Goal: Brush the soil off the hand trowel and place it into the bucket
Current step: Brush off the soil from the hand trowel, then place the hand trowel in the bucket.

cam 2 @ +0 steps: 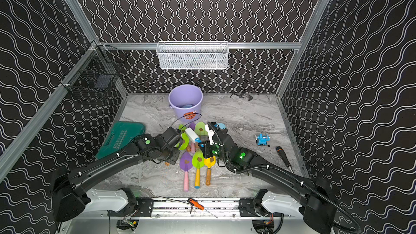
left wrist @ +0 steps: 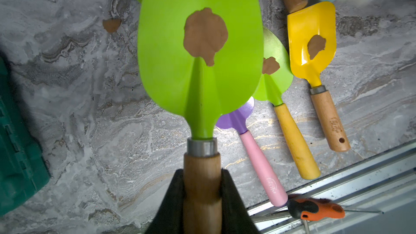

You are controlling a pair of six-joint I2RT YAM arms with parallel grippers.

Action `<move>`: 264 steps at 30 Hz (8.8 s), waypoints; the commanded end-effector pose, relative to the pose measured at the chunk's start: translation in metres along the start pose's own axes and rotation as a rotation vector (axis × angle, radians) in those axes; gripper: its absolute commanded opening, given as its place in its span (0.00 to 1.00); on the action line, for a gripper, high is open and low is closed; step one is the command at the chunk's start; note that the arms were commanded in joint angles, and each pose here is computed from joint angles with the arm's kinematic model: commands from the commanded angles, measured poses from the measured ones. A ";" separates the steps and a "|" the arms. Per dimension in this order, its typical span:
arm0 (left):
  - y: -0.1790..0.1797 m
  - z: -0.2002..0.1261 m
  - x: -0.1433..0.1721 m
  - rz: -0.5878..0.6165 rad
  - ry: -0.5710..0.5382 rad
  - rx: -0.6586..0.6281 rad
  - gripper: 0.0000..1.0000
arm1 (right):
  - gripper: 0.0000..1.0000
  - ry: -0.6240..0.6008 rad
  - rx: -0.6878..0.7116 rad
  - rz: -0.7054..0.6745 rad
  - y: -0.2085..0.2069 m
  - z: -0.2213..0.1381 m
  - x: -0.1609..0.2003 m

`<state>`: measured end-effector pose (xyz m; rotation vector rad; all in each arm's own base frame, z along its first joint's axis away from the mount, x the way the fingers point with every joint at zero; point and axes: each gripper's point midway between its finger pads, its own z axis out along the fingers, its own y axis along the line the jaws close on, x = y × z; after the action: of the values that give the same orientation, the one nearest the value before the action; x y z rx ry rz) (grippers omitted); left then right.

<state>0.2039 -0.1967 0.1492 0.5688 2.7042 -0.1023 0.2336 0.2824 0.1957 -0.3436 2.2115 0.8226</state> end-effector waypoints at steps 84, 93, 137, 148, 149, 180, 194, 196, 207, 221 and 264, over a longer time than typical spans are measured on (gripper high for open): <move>0.060 0.004 0.049 -0.133 0.223 -0.147 0.00 | 0.00 0.084 -0.102 -0.043 0.037 0.037 -0.012; 0.003 -0.006 -0.003 -0.157 0.000 0.199 0.00 | 0.00 0.018 -0.053 0.034 0.015 0.020 -0.023; 0.042 -0.039 -0.076 -0.686 -0.237 1.127 0.00 | 0.00 -0.209 -0.356 0.488 -0.017 -0.055 -0.038; 0.046 -0.040 -0.082 -0.780 -0.271 1.176 0.00 | 0.00 -0.160 -0.513 0.469 0.013 -0.040 -0.058; 0.046 -0.041 -0.083 -0.785 -0.275 1.183 0.00 | 0.00 -0.158 -0.520 0.471 0.013 -0.039 -0.059; 0.047 -0.046 -0.084 -0.821 -0.295 1.225 0.00 | 0.00 -0.151 -0.555 0.508 0.012 -0.001 -0.070; 0.047 -0.048 -0.086 -0.810 -0.297 1.215 0.00 | 0.00 -0.052 -0.553 0.505 0.028 0.014 -0.031; 0.047 -0.048 -0.086 -0.804 -0.295 1.210 0.00 | 0.00 -0.026 -0.536 0.516 0.026 0.017 -0.018; 0.050 -0.041 -0.081 -0.743 -0.282 1.085 0.00 | 0.00 -0.005 -0.408 0.493 0.011 0.022 -0.007; 0.066 -0.032 -0.070 -0.622 -0.248 0.810 0.00 | 0.00 0.082 -0.231 0.339 0.013 0.046 -0.001; 0.125 0.004 -0.246 -0.318 -0.301 -0.018 0.46 | 0.00 -0.061 -0.027 0.313 -0.032 -0.013 0.000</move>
<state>0.4609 -0.1816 0.2297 0.0865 2.4979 -0.2853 0.2360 0.2481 0.1786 0.0298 2.2632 1.0213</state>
